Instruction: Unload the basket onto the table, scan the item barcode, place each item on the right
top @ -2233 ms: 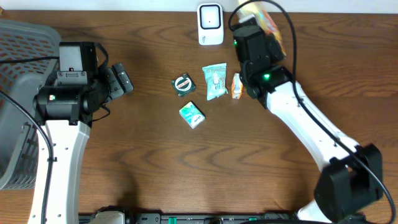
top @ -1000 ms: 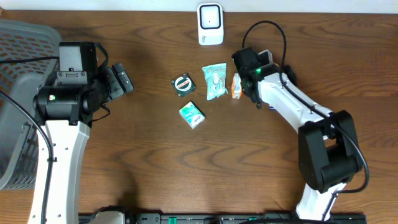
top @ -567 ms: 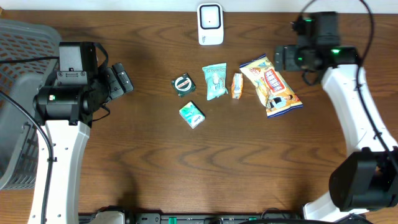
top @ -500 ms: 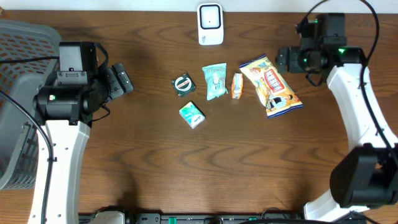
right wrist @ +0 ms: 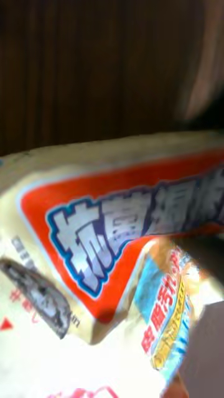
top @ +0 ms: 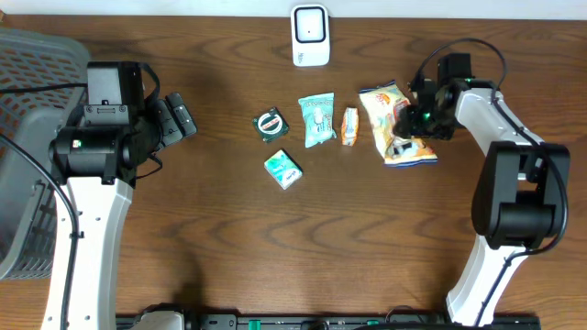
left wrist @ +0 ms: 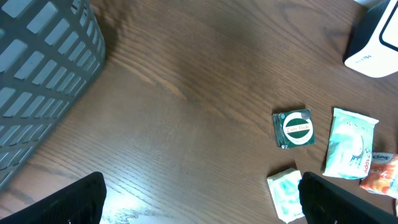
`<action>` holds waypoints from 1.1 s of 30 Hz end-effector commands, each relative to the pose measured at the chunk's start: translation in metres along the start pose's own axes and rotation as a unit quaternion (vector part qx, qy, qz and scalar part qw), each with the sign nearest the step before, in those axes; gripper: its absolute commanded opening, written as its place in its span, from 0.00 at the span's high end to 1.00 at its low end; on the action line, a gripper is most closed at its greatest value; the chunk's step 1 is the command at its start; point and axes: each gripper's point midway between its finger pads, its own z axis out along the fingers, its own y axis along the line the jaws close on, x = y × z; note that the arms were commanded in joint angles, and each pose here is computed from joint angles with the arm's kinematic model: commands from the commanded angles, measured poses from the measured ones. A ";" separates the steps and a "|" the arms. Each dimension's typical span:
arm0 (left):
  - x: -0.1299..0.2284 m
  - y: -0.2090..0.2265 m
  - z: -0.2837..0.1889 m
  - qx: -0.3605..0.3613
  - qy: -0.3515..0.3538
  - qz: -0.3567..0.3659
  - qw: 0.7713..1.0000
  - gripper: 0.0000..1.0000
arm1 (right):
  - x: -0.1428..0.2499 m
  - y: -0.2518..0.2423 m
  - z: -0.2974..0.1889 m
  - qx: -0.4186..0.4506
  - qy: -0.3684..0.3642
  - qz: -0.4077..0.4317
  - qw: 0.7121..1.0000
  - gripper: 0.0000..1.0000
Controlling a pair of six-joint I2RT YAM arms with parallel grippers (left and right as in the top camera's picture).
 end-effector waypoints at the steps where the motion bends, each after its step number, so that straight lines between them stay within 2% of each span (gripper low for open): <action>1: -0.002 0.004 0.000 -0.009 -0.004 0.001 1.000 0.02 | 0.003 0.014 0.005 -0.042 0.006 0.015 0.999 0.99; 4: -0.002 0.004 0.000 -0.009 -0.004 0.001 1.000 0.02 | -0.013 0.029 -0.009 -0.070 -0.023 0.028 0.997 0.99; 9: -0.002 0.004 0.000 -0.009 -0.004 0.001 1.000 0.03 | -0.069 0.054 -0.058 -0.080 -0.124 0.028 0.989 0.99; 13: -0.002 0.004 0.000 -0.009 -0.004 0.001 1.000 0.02 | -0.121 0.077 -0.105 -0.075 -0.231 0.016 0.970 0.99; 17: -0.002 0.004 0.000 -0.009 -0.004 0.001 1.000 0.02 | -0.155 0.109 -0.127 -0.074 -0.302 0.006 0.950 0.99; 24: -0.002 0.004 0.000 -0.009 -0.004 0.001 1.000 0.02 | -0.186 0.169 -0.133 -0.090 -0.385 0.007 0.918 0.99; 33: -0.002 0.004 0.000 -0.009 -0.004 0.001 1.000 0.02 | -0.197 0.175 -0.080 -0.044 -0.392 0.021 0.918 0.98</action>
